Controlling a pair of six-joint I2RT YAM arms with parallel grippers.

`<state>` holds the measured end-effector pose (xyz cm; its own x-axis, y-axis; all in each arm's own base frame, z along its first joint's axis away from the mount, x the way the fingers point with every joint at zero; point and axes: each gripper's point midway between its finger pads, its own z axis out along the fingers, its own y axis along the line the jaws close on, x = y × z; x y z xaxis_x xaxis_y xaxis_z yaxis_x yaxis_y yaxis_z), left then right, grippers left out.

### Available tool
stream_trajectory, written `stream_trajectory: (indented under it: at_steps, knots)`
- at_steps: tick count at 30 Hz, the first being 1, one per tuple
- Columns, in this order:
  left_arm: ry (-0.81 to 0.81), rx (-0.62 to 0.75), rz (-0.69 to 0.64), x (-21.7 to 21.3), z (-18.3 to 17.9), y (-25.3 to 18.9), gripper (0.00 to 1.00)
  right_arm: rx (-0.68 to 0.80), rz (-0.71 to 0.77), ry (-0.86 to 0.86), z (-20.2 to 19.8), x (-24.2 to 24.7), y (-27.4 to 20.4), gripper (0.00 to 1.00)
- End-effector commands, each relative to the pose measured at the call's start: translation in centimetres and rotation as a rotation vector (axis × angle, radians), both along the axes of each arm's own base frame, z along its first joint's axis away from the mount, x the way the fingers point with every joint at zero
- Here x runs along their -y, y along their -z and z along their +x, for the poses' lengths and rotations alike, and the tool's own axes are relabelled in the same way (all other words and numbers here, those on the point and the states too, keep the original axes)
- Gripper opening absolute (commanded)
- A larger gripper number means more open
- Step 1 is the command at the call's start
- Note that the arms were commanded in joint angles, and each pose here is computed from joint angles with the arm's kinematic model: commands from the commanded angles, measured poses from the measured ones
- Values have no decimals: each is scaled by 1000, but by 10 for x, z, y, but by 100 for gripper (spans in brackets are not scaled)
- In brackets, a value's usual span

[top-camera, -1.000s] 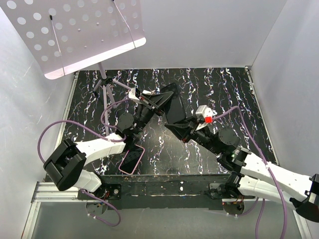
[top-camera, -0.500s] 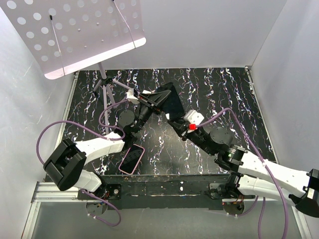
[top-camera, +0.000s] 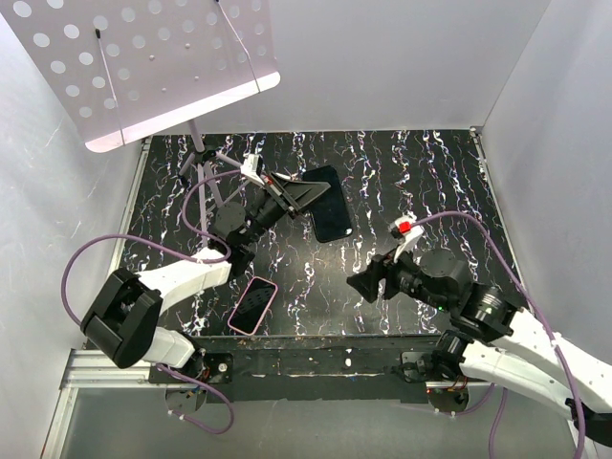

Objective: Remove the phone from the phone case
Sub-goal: Remove the phone case from the phone.

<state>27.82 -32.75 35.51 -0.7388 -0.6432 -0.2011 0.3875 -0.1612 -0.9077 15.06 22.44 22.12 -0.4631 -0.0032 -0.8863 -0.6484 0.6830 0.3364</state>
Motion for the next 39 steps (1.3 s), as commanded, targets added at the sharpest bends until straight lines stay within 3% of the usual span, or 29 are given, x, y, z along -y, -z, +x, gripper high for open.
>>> stream_trajectory:
  at_steps: [1, 8, 13, 22, 29, 35, 36, 38, 39]
  knots:
    - [0, 193, 15, -10, -15, -36, 0, -165, 179, -67, -36, 1, -54, 70]
    - [-6, 265, 95, -9, -21, -42, 0, -260, 353, -198, -48, -13, -135, 45]
    - [15, 287, 84, -11, -28, -49, 0, -356, 314, -185, -16, -11, -117, 58]
    - [179, 262, -3, -6, -47, -59, 0, -154, 375, -571, -29, -30, -113, 54]
    - [227, 274, 15, -3, -54, -61, 0, -141, 392, -585, -23, -35, -119, 53]
    - [268, 252, 7, -2, -57, -63, 0, -126, 385, -596, -13, -42, -110, 31]
    - [278, 242, 7, -2, -57, -63, 0, -109, 377, -592, -12, -42, -108, 24]
    - [312, 205, 5, 0, -59, -60, 0, -42, 354, -605, -13, -41, -107, 2]
    - [328, 185, -2, 0, -59, -59, 0, 10, 325, -586, -10, -41, -102, 1]
